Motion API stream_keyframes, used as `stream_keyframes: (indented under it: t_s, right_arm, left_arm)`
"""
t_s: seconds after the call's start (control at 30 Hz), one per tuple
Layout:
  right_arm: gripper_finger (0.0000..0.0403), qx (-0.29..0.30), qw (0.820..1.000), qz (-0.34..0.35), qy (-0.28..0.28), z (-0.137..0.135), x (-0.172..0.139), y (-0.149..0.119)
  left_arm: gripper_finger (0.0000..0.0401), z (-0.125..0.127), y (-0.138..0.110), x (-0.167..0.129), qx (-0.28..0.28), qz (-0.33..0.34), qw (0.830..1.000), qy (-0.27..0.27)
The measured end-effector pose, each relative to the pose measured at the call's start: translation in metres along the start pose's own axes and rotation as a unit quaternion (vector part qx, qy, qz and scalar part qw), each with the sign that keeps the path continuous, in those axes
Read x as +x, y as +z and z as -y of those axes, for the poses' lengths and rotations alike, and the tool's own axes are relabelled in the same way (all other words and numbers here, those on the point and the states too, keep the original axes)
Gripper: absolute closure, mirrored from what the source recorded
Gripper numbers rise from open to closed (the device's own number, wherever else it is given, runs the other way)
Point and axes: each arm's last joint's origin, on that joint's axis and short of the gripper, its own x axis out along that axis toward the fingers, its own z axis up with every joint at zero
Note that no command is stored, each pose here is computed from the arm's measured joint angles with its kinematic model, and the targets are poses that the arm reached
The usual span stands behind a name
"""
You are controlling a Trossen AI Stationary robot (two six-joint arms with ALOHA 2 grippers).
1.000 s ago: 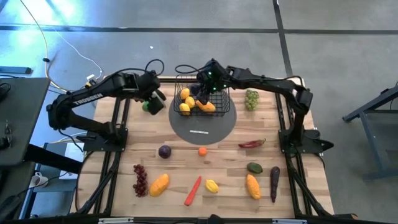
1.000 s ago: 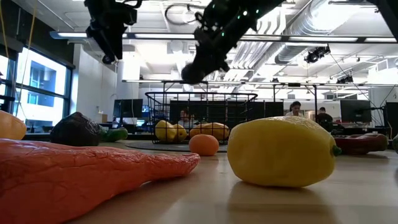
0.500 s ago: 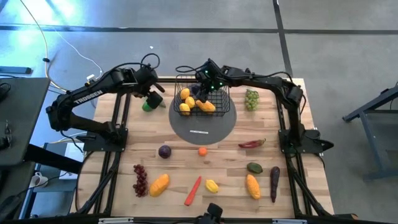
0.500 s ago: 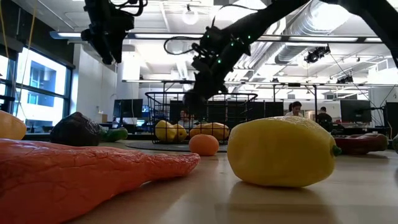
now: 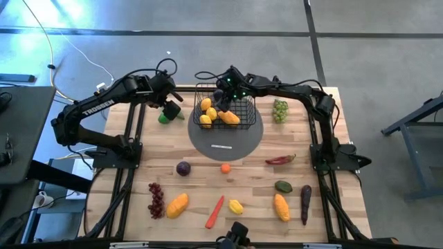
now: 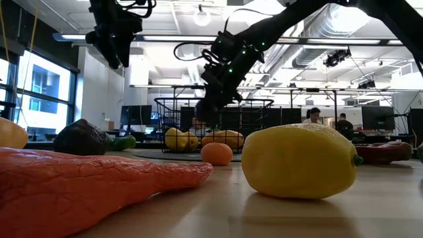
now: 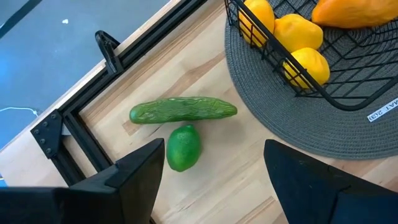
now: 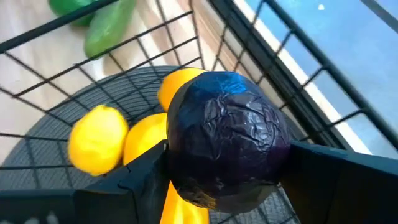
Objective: Build produce basket
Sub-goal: Put the bottom black plum into the basket, then put the top green lime into the basket
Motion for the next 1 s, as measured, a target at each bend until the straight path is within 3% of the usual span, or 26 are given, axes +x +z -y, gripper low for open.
stream_keyframes:
  t_s: [0.33, 0.67, 1.0]
  right_arm:
    - [0.0149, 0.040, 0.999, -0.003, -0.007, 0.0056, -0.0004, -0.0005]
    - [0.0095, 0.061, 0.998, -0.001, -0.024, 0.0067, -0.0004, -0.0004]
    - [0.0092, 0.080, 0.997, 0.001, -0.017, 0.0067, -0.0013, 0.0002]
  left_arm:
    - [0.0135, 0.0000, 0.0002, 0.0000, 0.004, 0.001, 1.000, 0.000]
    - [0.0135, 0.0000, 0.0002, 0.0000, 0.004, 0.001, 1.000, 0.000]
    - [0.0135, 0.0011, 0.0000, 0.0001, -0.009, -0.004, 1.000, -0.018]
